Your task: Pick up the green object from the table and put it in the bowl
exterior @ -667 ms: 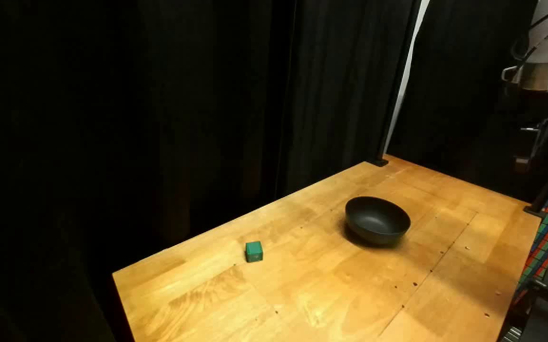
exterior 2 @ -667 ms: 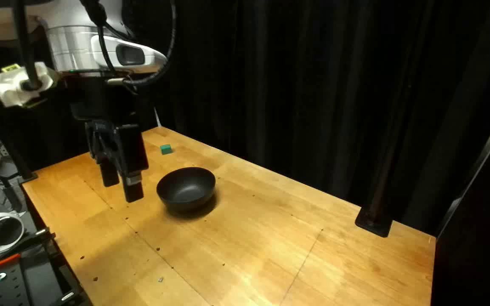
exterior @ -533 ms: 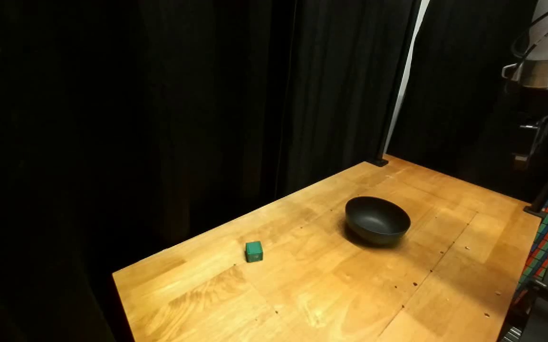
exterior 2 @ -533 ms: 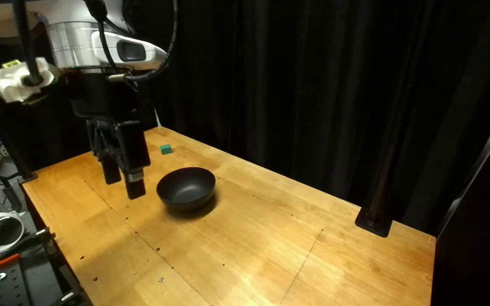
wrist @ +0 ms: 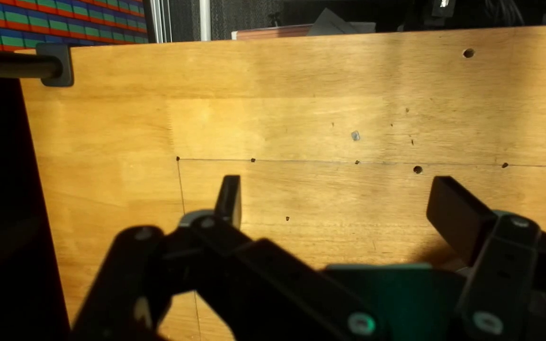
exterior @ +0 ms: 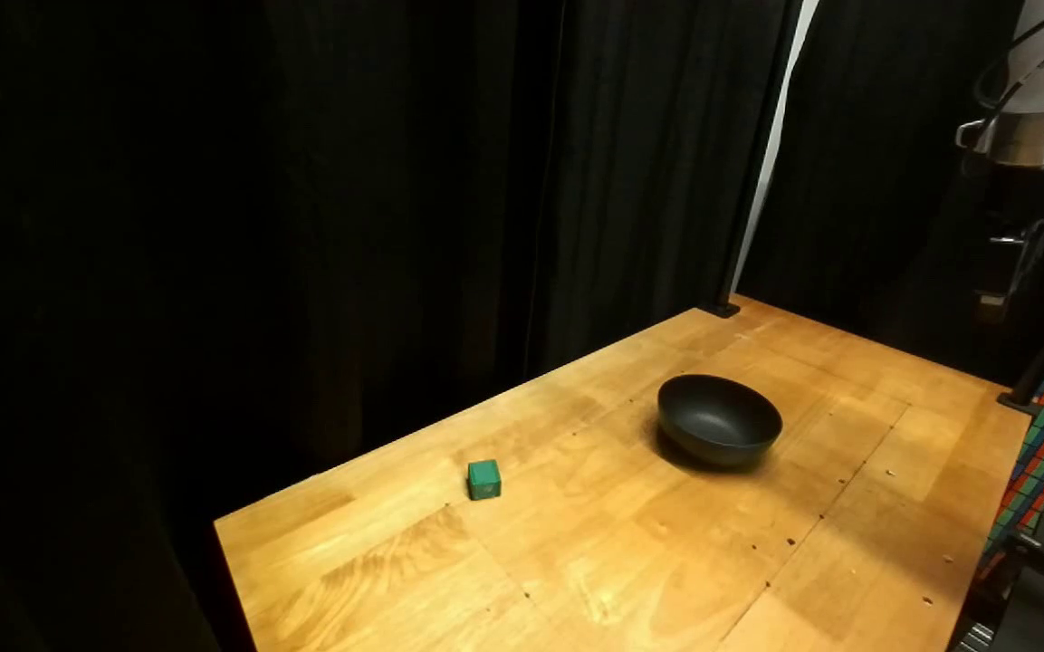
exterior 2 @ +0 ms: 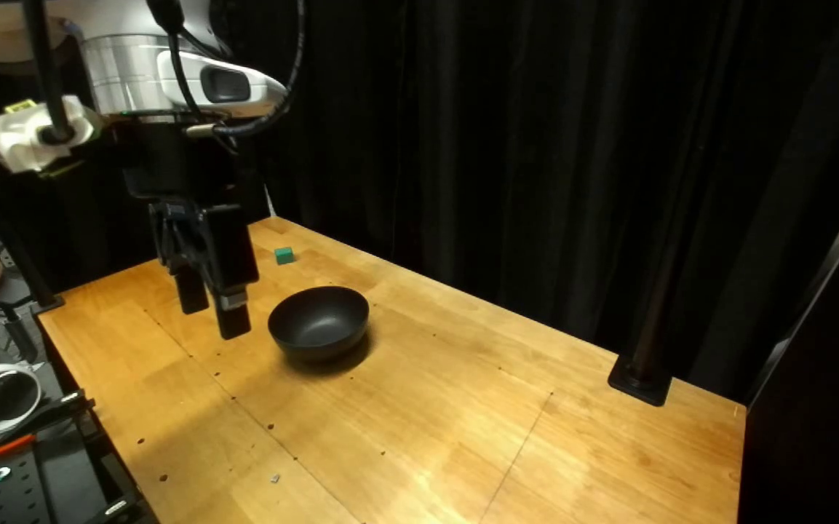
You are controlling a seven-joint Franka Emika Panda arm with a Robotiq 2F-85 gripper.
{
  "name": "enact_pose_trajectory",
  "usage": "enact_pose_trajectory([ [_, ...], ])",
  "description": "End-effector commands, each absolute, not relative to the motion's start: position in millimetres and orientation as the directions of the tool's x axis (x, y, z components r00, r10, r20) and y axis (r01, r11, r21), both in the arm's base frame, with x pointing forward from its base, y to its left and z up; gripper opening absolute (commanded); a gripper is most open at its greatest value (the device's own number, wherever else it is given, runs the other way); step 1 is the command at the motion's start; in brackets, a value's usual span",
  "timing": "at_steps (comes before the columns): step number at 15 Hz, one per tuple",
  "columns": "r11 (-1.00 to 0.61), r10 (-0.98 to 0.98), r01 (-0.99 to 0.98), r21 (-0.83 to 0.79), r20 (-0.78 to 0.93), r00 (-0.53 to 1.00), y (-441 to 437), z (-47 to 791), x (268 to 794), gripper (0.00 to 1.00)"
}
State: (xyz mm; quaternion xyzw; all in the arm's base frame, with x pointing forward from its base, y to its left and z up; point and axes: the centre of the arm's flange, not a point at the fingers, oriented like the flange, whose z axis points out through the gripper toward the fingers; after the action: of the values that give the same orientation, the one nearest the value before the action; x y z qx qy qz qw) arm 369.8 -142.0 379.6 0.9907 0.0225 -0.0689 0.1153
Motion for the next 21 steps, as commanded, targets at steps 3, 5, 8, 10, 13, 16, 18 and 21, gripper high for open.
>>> enact_pose_trajectory([
  [3,-0.972,0.029,0.060,0.225,-0.142,0.989,-142.0,379.6,369.8,1.00],
  [5,-0.976,0.067,0.099,0.195,-0.165,0.984,-125.1,368.1,370.6,1.00],
  [8,-0.987,0.087,0.110,0.114,-0.195,0.977,-58.7,340.1,371.1,1.00],
  [10,-0.992,0.097,0.110,0.058,-0.187,0.978,-5.6,323.6,369.0,1.00],
  [13,-0.994,0.107,0.106,-0.015,-0.123,0.987,68.5,305.2,367.3,1.00],
  [16,-0.992,0.102,0.101,-0.077,0.000,0.995,130.2,287.5,370.2,1.00],
  [18,-0.986,0.108,0.116,-0.117,0.069,0.992,164.3,272.7,371.7,1.00],
  [21,-0.977,0.110,0.135,-0.167,0.152,0.982,208.8,248.3,370.0,1.00],
])
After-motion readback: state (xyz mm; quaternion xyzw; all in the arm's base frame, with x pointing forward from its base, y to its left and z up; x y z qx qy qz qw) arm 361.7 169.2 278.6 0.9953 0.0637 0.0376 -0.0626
